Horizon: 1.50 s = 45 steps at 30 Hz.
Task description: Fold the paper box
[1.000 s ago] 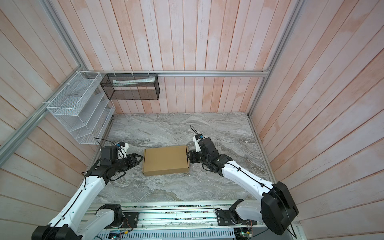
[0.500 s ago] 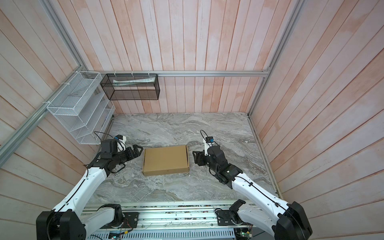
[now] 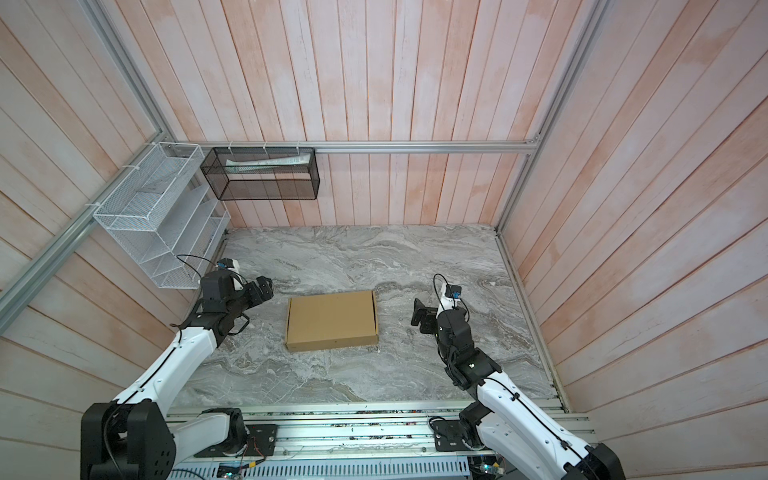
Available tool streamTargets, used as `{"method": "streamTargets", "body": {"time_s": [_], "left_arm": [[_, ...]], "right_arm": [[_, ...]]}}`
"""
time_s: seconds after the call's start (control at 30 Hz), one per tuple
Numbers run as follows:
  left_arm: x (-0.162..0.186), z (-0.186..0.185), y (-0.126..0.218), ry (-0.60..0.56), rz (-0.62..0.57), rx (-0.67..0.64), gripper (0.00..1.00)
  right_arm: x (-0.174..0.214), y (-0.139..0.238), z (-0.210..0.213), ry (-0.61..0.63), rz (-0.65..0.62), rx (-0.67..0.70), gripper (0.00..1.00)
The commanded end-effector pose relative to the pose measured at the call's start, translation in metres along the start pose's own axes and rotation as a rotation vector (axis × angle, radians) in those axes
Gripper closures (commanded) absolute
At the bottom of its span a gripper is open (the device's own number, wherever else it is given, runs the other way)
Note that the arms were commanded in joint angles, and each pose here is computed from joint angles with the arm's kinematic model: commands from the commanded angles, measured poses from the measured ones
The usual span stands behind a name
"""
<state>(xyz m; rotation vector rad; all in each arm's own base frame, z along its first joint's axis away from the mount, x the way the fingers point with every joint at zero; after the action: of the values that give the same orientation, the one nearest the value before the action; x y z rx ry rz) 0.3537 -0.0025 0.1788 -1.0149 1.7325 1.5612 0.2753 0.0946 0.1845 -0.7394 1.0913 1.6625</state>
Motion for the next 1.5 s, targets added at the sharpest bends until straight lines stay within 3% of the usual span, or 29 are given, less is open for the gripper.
{"method": "streamTargets", "body": {"time_s": [0.0,0.27,0.4,0.6,1.03,1.17,1.37,1.47], "left_arm": [[-0.022,0.010,0.008,-0.071,-0.159,-0.060,0.00],[-0.005,0.036,0.007,-0.079,-0.204,-0.187,0.00],[0.004,0.050,0.006,-0.070,-0.253,-0.244,0.00],[0.016,0.072,0.004,-0.051,-0.305,-0.278,0.00],[0.017,0.065,-0.018,-0.127,-0.373,-0.186,0.00],[0.014,0.053,-0.029,-0.164,-0.348,-0.102,0.00],[0.019,0.029,-0.028,-0.224,-0.425,0.052,0.00],[0.019,0.021,-0.035,-0.257,-0.392,0.104,0.00]], "right_arm": [[-0.017,0.001,-0.011,0.015,-0.111,0.051,0.02],[-0.018,0.000,-0.045,0.002,-0.198,0.198,0.02],[-0.020,0.011,-0.062,-0.068,-0.255,0.265,0.02],[-0.030,0.023,-0.064,-0.108,-0.325,0.236,0.02],[-0.027,0.006,-0.062,-0.046,-0.272,0.274,0.02],[-0.030,0.005,-0.066,-0.050,-0.284,0.271,0.02],[-0.039,0.005,-0.073,-0.043,-0.301,0.272,0.02],[-0.043,0.003,-0.080,-0.038,-0.305,0.282,0.02]]}}
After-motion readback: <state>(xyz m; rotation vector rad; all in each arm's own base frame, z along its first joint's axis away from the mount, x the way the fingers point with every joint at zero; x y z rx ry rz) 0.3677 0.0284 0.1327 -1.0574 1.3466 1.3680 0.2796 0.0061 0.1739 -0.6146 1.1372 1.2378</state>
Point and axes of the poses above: each gripper's point midway between its finger pads, its own y axis back along the fingers, its own z axis along the line the jaws close on, x = y × z, the point moved 2 cm from there along y, back along the fingers, and after that the axes turned 11 degrees about -y, right-handed, at the moved point
